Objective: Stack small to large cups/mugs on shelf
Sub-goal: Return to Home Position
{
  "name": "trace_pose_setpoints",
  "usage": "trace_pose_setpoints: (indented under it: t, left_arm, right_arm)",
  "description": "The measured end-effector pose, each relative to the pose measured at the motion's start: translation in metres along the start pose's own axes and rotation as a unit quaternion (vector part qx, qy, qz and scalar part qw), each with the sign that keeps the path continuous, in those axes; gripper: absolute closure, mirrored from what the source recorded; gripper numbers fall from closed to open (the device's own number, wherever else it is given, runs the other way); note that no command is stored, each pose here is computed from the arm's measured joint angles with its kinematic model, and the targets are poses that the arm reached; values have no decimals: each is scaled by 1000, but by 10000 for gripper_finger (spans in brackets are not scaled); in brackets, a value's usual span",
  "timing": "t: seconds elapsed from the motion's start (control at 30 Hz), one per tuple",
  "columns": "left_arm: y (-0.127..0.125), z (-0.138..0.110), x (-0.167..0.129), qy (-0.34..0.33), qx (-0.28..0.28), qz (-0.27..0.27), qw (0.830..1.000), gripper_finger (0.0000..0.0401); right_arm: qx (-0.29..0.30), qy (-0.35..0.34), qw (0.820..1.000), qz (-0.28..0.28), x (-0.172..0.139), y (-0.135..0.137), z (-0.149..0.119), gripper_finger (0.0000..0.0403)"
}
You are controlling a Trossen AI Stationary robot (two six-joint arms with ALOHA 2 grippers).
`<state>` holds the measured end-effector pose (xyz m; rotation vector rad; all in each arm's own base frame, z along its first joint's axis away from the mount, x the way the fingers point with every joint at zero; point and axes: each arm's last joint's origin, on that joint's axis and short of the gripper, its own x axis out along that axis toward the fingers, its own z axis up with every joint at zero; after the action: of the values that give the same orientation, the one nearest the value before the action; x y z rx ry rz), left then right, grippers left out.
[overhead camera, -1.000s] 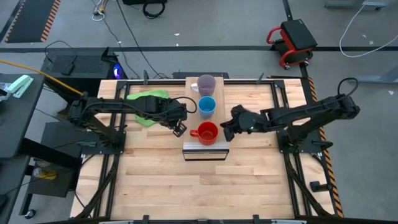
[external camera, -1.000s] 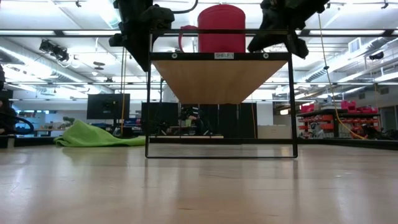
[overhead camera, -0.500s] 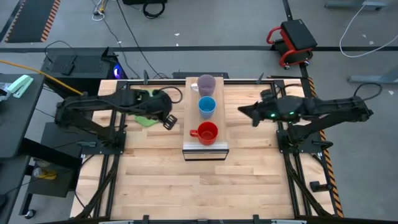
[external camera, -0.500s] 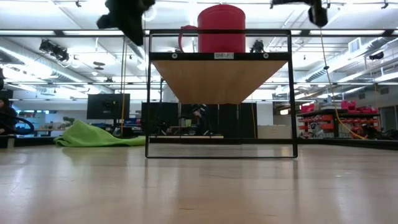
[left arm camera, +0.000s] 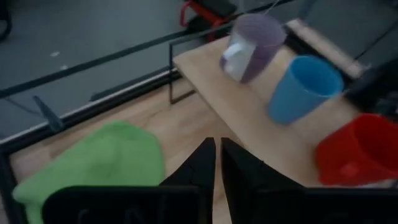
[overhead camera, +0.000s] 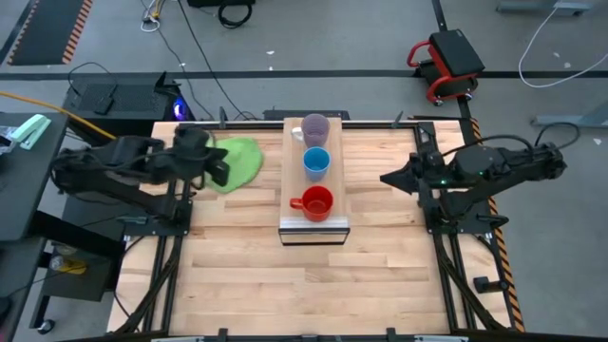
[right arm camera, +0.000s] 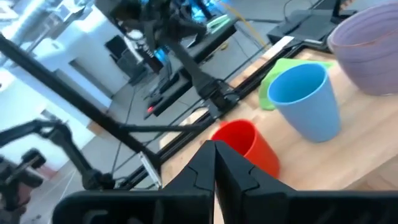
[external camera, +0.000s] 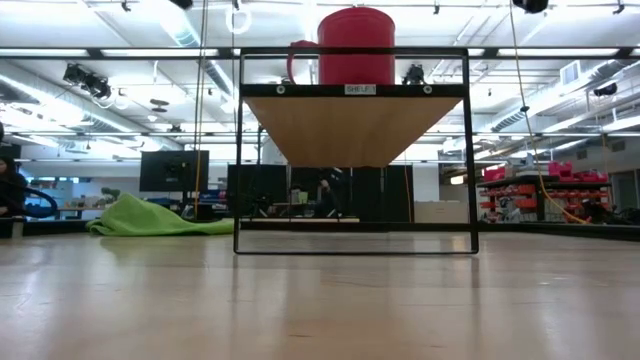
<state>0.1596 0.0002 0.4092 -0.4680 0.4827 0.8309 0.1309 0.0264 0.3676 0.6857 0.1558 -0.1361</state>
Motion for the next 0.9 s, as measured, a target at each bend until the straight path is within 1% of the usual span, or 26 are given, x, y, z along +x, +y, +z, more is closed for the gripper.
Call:
trace_pose_setpoints:
  t: [0.13, 0.23, 0.33, 0.4, 0.5, 0.57, 0.67, 0.7, 0.8, 0.9]
  left_arm:
    - [10, -1, -18, -3, -5, -45, 999, 368]
    - [16, -4, -26, 20, 35, -76, 996, 373]
    - [18, -5, -28, 27, 32, -82, 996, 378]
    - [21, -7, -28, 40, 46, -71, 996, 381]
    - [23, -12, -30, 60, 79, -71, 993, 382]
    - [23, -13, -32, 56, 79, -77, 992, 377]
    - [19, -13, -37, 25, 90, -91, 992, 367]
    - [16, -14, -40, 12, 92, -98, 991, 364]
    - [9, -15, -47, -26, 94, -119, 988, 359]
    - [3, -19, -54, -61, 97, -138, 984, 358]
  right_arm:
    - [-4, 9, 1000, 3, -1, 1, -2, 389]
    - [-1, 10, 1000, 4, -1, 1, -3, 390]
    - [-21, 18, 999, 16, 0, 2, -3, 391]
    - [-31, 21, 998, 48, -3, 5, -1, 391]
    - [-32, -13, 991, 128, -11, 14, 10, 391]
    - [-44, -48, 978, 197, -19, 23, 19, 389]
    - [-78, -80, 954, 277, -27, 34, 25, 390]
    - [-87, -81, 949, 291, -29, 36, 24, 390]
    - [-101, -81, 941, 311, -27, 39, 18, 390]
    - [-103, -107, 931, 334, -20, 35, 4, 390]
